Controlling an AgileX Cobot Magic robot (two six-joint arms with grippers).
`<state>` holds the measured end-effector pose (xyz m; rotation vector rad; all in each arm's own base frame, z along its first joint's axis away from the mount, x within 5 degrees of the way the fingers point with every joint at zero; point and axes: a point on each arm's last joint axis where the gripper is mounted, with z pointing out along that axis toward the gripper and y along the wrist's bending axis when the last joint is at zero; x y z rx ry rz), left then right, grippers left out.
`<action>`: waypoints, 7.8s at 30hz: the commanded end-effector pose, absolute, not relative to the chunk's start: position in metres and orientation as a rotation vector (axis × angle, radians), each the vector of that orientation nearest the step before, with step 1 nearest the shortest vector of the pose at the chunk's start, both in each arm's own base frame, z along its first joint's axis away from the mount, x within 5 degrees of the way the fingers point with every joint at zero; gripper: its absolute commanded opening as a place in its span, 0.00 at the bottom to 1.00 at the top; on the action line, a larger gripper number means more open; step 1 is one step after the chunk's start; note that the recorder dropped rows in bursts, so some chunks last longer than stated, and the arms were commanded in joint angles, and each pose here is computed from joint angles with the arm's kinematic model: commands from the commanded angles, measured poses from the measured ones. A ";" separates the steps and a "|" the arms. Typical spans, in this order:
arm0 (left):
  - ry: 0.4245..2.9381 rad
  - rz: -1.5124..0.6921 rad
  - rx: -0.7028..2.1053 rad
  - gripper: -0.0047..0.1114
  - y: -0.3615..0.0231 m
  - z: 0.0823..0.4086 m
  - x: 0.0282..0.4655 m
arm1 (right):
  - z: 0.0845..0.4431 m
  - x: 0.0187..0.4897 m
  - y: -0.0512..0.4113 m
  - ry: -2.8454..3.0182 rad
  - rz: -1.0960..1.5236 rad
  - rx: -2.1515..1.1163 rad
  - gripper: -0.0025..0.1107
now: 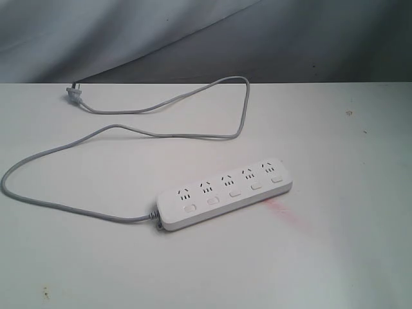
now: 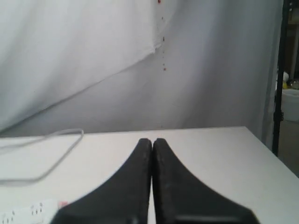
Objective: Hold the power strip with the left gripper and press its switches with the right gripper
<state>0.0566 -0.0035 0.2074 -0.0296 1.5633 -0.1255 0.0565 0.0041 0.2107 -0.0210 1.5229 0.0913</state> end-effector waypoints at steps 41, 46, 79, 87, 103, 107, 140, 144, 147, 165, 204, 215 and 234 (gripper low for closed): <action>2.388 -0.535 0.737 0.04 -0.154 0.312 0.255 | 0.339 0.244 0.130 2.278 0.404 -0.611 0.02; 2.534 -0.635 0.712 0.04 -0.160 0.269 0.291 | 0.302 0.289 0.138 2.484 0.381 -0.622 0.02; 2.291 -0.435 1.607 0.04 -0.197 0.156 0.309 | 0.208 0.360 0.152 2.784 0.605 -0.661 0.02; 2.355 -0.356 1.642 0.04 -0.194 0.137 0.310 | 0.208 0.360 0.152 2.779 0.605 -0.657 0.02; 2.356 -0.362 1.608 0.04 -0.195 0.137 0.312 | 0.185 0.366 0.155 2.808 0.597 -0.686 0.02; 2.365 -0.374 1.612 0.04 -0.195 0.137 0.311 | 0.181 0.366 0.156 2.817 0.598 -0.689 0.02; 2.379 -0.376 1.592 0.04 -0.195 0.137 0.311 | 0.150 0.364 0.162 2.925 0.559 -0.709 0.02; 2.379 -0.376 1.592 0.04 -0.195 0.137 0.311 | 0.150 0.364 0.162 2.923 0.560 -0.706 0.02; 2.379 -0.376 1.592 0.04 -0.195 0.137 0.311 | 0.147 0.364 0.163 2.931 0.563 -0.704 0.02; 2.381 -0.376 1.589 0.04 -0.195 0.137 0.311 | 0.122 0.362 0.159 3.027 0.444 -0.749 0.02; 2.403 -0.383 1.567 0.04 -0.195 0.137 0.311 | 0.115 0.330 0.212 3.048 0.023 -0.667 0.02; 2.403 -0.383 1.567 0.04 -0.195 0.137 0.311 | 0.179 0.329 0.216 2.859 0.188 -0.655 0.02; 2.407 -0.384 1.562 0.04 -0.195 0.137 0.311 | 0.178 0.322 0.229 2.829 0.189 -0.716 0.02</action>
